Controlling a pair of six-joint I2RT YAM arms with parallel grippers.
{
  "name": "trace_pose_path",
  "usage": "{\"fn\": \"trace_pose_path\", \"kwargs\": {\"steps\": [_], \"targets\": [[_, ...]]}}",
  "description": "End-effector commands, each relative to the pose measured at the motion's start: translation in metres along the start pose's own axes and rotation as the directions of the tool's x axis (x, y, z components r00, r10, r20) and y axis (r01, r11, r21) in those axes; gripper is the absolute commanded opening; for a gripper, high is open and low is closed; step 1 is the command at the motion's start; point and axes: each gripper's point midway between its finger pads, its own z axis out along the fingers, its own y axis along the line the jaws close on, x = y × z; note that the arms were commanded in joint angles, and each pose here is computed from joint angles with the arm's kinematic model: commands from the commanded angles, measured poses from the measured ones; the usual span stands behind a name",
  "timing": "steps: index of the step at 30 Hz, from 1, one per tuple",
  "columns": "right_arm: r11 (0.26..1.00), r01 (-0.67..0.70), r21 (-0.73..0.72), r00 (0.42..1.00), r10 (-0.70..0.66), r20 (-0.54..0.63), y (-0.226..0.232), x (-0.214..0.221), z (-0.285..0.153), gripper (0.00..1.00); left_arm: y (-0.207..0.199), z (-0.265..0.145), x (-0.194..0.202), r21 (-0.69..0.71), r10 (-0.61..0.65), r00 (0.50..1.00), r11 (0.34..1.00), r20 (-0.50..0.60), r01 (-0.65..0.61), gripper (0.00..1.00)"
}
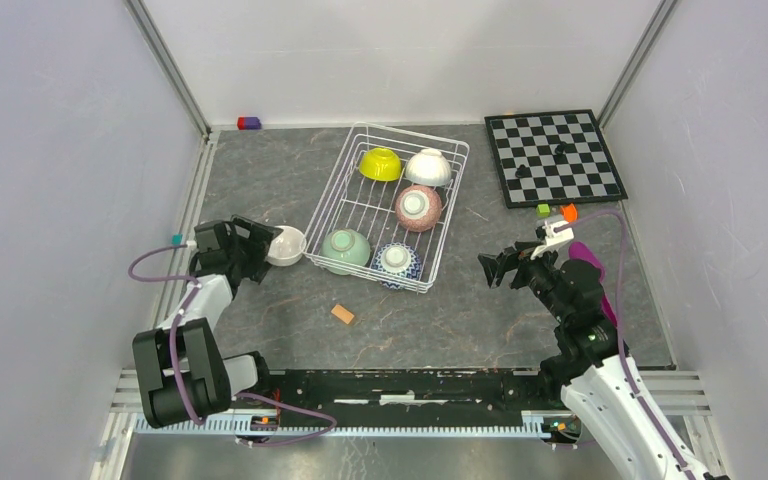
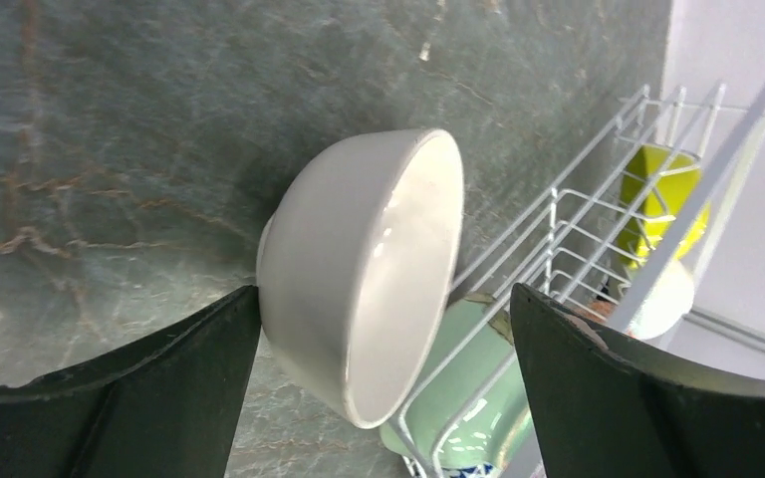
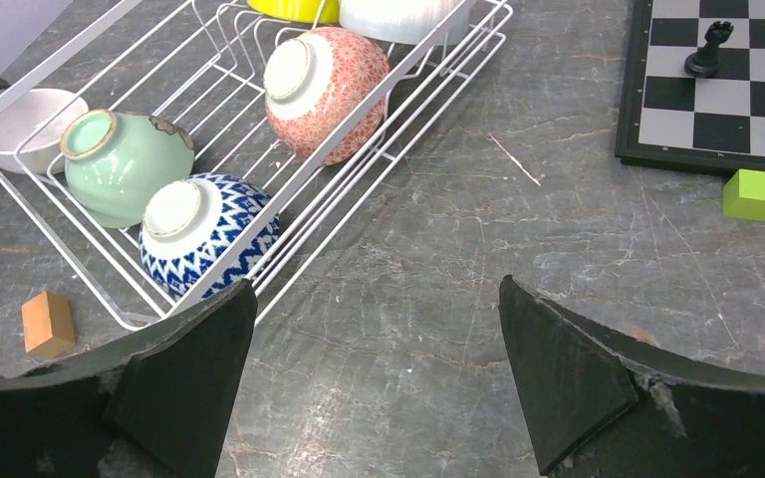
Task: Unload the bowls from the dish rack
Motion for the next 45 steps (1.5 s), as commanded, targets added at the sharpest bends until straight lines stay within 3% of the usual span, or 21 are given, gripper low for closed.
{"fn": "trace_pose_path", "kwargs": {"steps": [1, 5, 8, 13, 17, 19, 25, 33, 42, 45], "targets": [[1.000, -0.007, 0.009, 0.999, 0.007, 0.037, 0.000, -0.013, -0.002, 0.98, 0.016, -0.008, -0.009, -0.098, -0.039, 0.997, 0.994, 0.067, 0.046, 1.00], [1.000, -0.011, 0.001, 0.999, 0.011, 0.039, 0.002, -0.014, -0.002, 0.98, 0.032, -0.014, -0.007, -0.184, -0.061, 0.995, 0.980, 0.080, 0.075, 0.95], [1.000, -0.018, -0.007, 0.999, 0.018, 0.034, 0.003, -0.012, -0.002, 0.98, 0.040, -0.017, -0.007, -0.210, -0.054, 0.994, 0.975, 0.096, 0.073, 0.84], [1.000, -0.014, -0.007, 0.999, 0.015, 0.038, 0.004, -0.014, -0.003, 0.98, 0.041, -0.021, -0.012, -0.222, -0.037, 0.992, 0.973, 0.121, 0.063, 0.50], [1.000, 0.007, -0.004, 0.999, -0.007, 0.049, 0.004, -0.023, -0.004, 0.98, 0.031, -0.018, -0.019, -0.204, -0.033, 0.991, 0.977, 0.129, 0.059, 0.13], [1.000, 0.023, -0.009, 0.998, -0.022, 0.058, 0.006, -0.031, -0.004, 0.98, 0.021, -0.014, -0.025, -0.200, -0.039, 0.992, 0.978, 0.122, 0.063, 0.03], [1.000, 0.020, -0.017, 0.999, -0.019, 0.041, 0.010, -0.045, 0.001, 0.98, -0.007, 0.002, -0.046, -0.180, -0.065, 0.990, 0.980, 0.125, 0.087, 0.02], [0.997, -0.045, -0.057, 0.998, 0.047, 0.034, 0.017, -0.036, 0.001, 0.98, -0.031, 0.017, -0.089, -0.185, -0.098, 0.964, 0.972, 0.245, 0.146, 0.02], [0.998, -0.038, -0.053, 0.999, 0.038, 0.008, 0.016, -0.035, 0.006, 0.98, -0.017, 0.050, -0.095, -0.251, -0.113, 0.966, 0.953, 0.232, 0.171, 0.03], [0.998, -0.032, -0.052, 0.999, 0.033, 0.015, 0.016, -0.037, 0.007, 0.98, -0.011, 0.055, -0.090, -0.268, -0.116, 0.970, 0.948, 0.212, 0.172, 0.11]]}}
